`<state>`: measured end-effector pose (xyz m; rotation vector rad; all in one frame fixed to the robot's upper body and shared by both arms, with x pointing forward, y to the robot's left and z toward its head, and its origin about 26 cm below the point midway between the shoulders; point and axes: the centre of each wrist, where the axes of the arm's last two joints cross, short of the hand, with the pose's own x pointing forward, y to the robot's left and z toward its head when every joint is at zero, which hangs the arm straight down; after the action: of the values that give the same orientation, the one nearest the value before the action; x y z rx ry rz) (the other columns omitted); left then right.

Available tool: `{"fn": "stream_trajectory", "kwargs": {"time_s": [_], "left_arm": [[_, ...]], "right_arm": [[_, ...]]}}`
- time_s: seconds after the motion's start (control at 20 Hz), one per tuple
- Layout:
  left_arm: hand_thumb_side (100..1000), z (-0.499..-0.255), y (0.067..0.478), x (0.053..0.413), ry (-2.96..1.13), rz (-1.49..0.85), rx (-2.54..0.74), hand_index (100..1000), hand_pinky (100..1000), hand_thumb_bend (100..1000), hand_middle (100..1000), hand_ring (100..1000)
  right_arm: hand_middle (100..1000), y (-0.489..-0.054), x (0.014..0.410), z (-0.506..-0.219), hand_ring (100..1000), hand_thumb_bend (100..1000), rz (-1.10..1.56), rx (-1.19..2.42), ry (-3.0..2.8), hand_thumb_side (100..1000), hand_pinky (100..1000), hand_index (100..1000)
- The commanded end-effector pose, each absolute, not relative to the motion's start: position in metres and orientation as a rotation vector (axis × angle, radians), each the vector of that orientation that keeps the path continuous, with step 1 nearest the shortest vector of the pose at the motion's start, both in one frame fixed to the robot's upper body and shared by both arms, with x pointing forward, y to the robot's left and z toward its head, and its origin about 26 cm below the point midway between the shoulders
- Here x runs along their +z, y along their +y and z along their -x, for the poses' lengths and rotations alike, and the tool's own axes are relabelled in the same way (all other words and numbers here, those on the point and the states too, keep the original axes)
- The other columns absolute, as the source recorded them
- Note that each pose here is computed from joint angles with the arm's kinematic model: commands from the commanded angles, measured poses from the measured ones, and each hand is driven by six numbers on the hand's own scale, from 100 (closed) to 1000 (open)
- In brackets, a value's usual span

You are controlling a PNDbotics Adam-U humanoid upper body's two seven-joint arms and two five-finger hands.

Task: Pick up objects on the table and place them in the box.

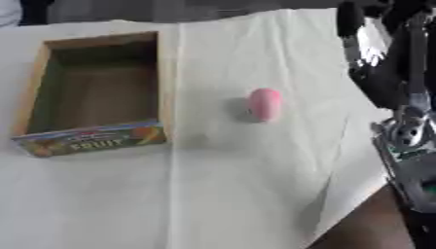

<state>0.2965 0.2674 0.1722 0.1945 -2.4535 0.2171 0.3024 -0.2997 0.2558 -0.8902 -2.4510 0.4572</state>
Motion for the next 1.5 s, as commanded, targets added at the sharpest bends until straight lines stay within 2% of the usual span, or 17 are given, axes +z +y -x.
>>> {"fn": "stream_trajectory", "kwargs": {"time_s": [0.05,0.5,0.7,0.9,1.15,1.3,1.4,1.5], "left_arm": [[609,-0.294,0.268,0.179,-2.480,-0.192,0.192,829,737,100,610,630],[609,-0.294,0.268,0.178,-2.475,-0.189,0.181,829,737,100,610,629],[610,-0.294,0.268,0.178,-2.473,-0.188,0.173,829,737,100,610,629],[610,-0.293,0.268,0.178,-2.471,-0.187,0.166,829,737,100,610,629],[611,-0.293,0.267,0.178,-2.469,-0.183,0.162,829,738,100,610,629],[609,-0.294,0.267,0.178,-2.469,-0.180,0.159,828,738,100,609,629],[608,-0.294,0.266,0.178,-2.469,-0.178,0.155,825,738,100,609,629],[608,-0.294,0.266,0.178,-2.469,-0.177,0.154,825,738,100,608,629]], "right_arm": [[733,-0.302,0.280,-0.297,775,450,1.019,0.605,-2.412,687,699,848],[751,-0.298,0.318,-0.294,796,444,1.178,0.975,-2.231,549,739,855],[764,-0.298,0.330,-0.291,815,443,1.217,1.161,-2.115,579,765,859],[790,-0.297,0.340,-0.288,841,456,1.214,1.369,-1.972,611,797,900],[816,-0.294,0.346,-0.287,870,493,1.151,1.608,-1.773,563,826,949],[822,-0.292,0.349,-0.286,885,540,1.114,1.684,-1.688,500,843,940],[824,-0.290,0.348,-0.287,895,606,1.077,1.741,-1.623,411,854,938],[819,-0.288,0.348,-0.287,899,623,1.038,1.783,-1.566,352,856,931]]}}
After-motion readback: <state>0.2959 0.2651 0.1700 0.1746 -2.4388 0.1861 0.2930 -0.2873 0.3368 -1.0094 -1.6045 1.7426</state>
